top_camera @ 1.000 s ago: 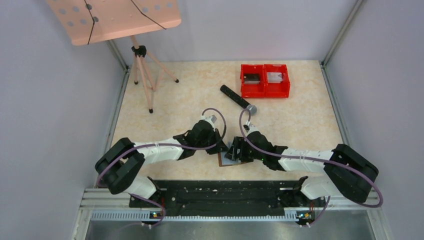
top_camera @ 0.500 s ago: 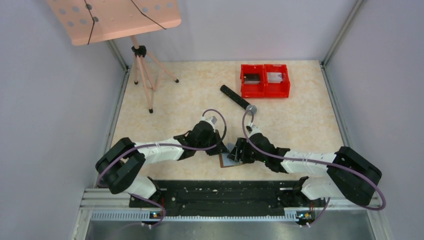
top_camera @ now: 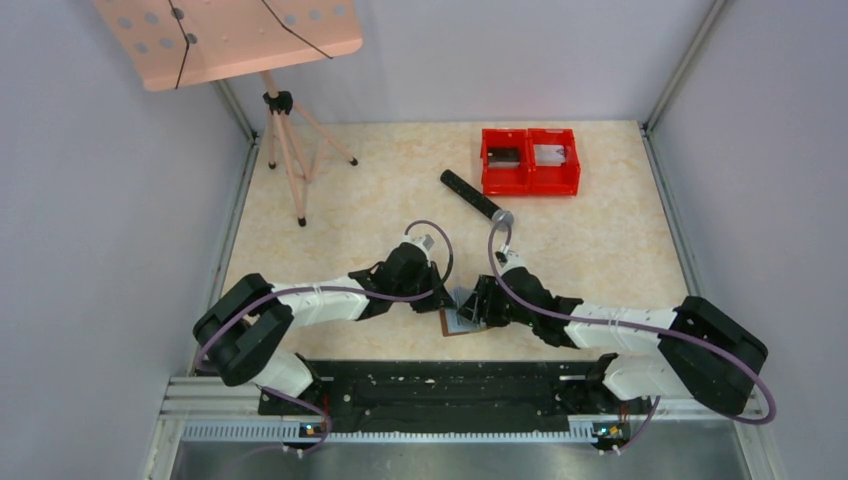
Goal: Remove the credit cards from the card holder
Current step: Remove the credit card from the card holder.
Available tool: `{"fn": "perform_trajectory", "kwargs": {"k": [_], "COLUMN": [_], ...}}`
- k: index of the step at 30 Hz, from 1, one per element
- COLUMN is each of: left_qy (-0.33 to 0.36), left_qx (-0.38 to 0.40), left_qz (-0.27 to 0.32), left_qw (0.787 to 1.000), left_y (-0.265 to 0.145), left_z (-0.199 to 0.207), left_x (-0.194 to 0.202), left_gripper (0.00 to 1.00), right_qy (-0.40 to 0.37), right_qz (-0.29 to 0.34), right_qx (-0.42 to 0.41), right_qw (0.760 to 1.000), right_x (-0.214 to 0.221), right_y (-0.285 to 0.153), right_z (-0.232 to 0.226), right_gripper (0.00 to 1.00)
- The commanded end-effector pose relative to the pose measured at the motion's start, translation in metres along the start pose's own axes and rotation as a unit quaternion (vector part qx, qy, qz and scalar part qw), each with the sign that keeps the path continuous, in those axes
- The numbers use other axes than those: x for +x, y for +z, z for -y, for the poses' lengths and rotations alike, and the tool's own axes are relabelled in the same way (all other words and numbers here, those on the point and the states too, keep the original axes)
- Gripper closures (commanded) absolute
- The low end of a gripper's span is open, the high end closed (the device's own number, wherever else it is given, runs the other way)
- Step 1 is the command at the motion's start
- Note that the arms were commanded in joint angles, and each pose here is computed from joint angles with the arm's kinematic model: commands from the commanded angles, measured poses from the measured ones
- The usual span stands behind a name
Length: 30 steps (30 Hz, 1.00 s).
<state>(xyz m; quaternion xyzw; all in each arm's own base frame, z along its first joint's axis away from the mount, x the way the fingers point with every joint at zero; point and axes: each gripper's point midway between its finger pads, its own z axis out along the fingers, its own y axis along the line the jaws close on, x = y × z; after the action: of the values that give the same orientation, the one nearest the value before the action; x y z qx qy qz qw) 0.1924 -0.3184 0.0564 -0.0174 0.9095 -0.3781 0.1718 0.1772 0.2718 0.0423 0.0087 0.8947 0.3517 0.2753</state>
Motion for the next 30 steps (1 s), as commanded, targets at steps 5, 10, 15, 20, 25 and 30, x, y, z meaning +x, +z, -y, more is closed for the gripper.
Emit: {"fn": "perform_trajectory", "kwargs": {"k": [5, 10, 15, 20, 25, 30], "left_qy": [0.010, 0.012, 0.011, 0.012, 0.009, 0.012], "left_qx": [-0.001, -0.005, -0.011, -0.027, -0.015, 0.006], "left_qz": [-0.009, -0.004, -0.002, 0.015, 0.033, 0.036], "left_qw": [1.000, 1.000, 1.000, 0.999, 0.999, 0.999], "left_y": [0.002, 0.001, -0.001, -0.010, -0.023, -0.024], "left_z": [0.003, 0.001, -0.001, 0.002, 0.020, 0.036], "left_x": [0.003, 0.001, 0.001, -0.008, -0.020, -0.027], "left_gripper": [0.90, 0.90, 0.90, 0.88, 0.73, 0.68], "right_qy": [0.006, 0.008, 0.012, 0.013, 0.016, 0.018], "right_qz": [0.026, 0.030, 0.032, 0.032, 0.033, 0.034], "right_qx": [-0.004, 0.000, -0.001, 0.000, -0.002, -0.003], "right_qw": [1.000, 1.000, 0.999, 0.999, 0.999, 0.999], "right_x": [-0.010, -0.011, -0.011, -0.010, -0.009, -0.009], "right_y": [-0.003, -0.004, -0.005, -0.006, -0.007, -0.007], "right_z": [-0.003, -0.002, -0.001, 0.001, 0.001, 0.002], "right_gripper": [0.61, 0.64, 0.65, 0.65, 0.65, 0.65]}}
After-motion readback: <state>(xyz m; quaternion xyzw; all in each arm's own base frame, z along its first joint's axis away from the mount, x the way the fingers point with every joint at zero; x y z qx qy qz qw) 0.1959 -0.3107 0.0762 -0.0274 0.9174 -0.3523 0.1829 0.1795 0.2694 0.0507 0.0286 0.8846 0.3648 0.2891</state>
